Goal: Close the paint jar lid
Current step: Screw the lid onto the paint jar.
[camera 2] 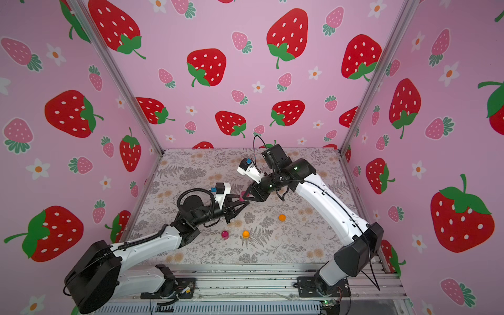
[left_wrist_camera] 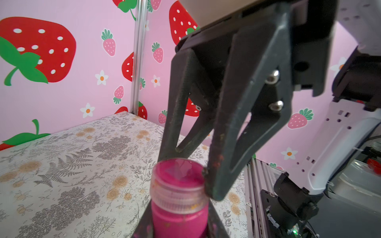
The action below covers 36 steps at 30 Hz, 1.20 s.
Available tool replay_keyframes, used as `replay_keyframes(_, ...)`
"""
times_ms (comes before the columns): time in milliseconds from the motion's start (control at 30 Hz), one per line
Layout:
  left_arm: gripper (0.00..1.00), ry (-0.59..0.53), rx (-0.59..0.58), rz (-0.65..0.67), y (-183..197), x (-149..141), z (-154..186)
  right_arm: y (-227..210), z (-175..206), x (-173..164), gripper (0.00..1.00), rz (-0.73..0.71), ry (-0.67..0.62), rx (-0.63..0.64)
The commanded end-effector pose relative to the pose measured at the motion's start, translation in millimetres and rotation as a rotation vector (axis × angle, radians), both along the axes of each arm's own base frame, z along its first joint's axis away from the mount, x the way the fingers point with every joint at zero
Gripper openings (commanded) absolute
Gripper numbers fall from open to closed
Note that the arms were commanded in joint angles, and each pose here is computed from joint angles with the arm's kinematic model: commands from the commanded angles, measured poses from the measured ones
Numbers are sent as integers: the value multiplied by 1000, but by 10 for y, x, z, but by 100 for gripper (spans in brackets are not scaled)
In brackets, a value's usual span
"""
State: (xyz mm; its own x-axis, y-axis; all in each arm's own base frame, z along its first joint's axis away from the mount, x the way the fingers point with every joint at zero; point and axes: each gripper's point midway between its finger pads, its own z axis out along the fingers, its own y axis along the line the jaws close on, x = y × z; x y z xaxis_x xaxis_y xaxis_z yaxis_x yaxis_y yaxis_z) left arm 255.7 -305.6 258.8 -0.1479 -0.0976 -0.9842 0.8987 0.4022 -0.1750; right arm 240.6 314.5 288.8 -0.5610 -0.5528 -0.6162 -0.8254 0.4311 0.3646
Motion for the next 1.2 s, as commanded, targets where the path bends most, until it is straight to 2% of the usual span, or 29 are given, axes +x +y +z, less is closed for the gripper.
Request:
replay_keyframes(0, 24, -172, -41, 178, 16, 216, 448, 223, -228, 38, 19, -162, 189, -23)
replay_keyframes(133, 24, -220, -8, 334, 47, 397, 497, 335, -568, 134, 19, -333, 295, -79)
replay_keyframes(267, 24, -247, 3, 422, 89, 483, 562, 368, -821, 215, 21, -462, 352, -94)
replay_keyframes(433, 23, -257, -5, 431, 110, 467, 602, 406, -871, 273, 27, -498, 340, -90)
replay_keyframes(500, 23, -255, -2, 422, 117, 438, 575, 374, -813, 285, 36, -508, 322, -90)
replay_keyframes(567, 23, -246, 5, 405, 127, 392, 524, 326, -680, 302, 47, -506, 289, -73)
replay_keyframes(633, 24, -227, 14, 378, 126, 343, 437, 278, -507, 308, 51, -487, 260, -36)
replay_keyframes(767, 24, -170, 47, 295, 90, 194, 180, 88, -187, 272, 66, -430, 217, 31)
replay_keyframes(967, 24, -101, 28, 230, 118, 46, -7, -220, 178, 222, 77, -360, 188, 152)
replay_keyframes(1000, 24, -94, 20, 186, 79, -14, -5, -254, 235, 205, 78, -337, 176, 174)
replay_keyframes(1100, 24, -82, -14, 118, 30, -108, 55, -353, 394, 80, 79, -231, 149, 247)
replay_keyframes(1167, 24, -73, -52, 59, -7, -180, 140, -422, 449, -9, 78, -136, 73, 273)
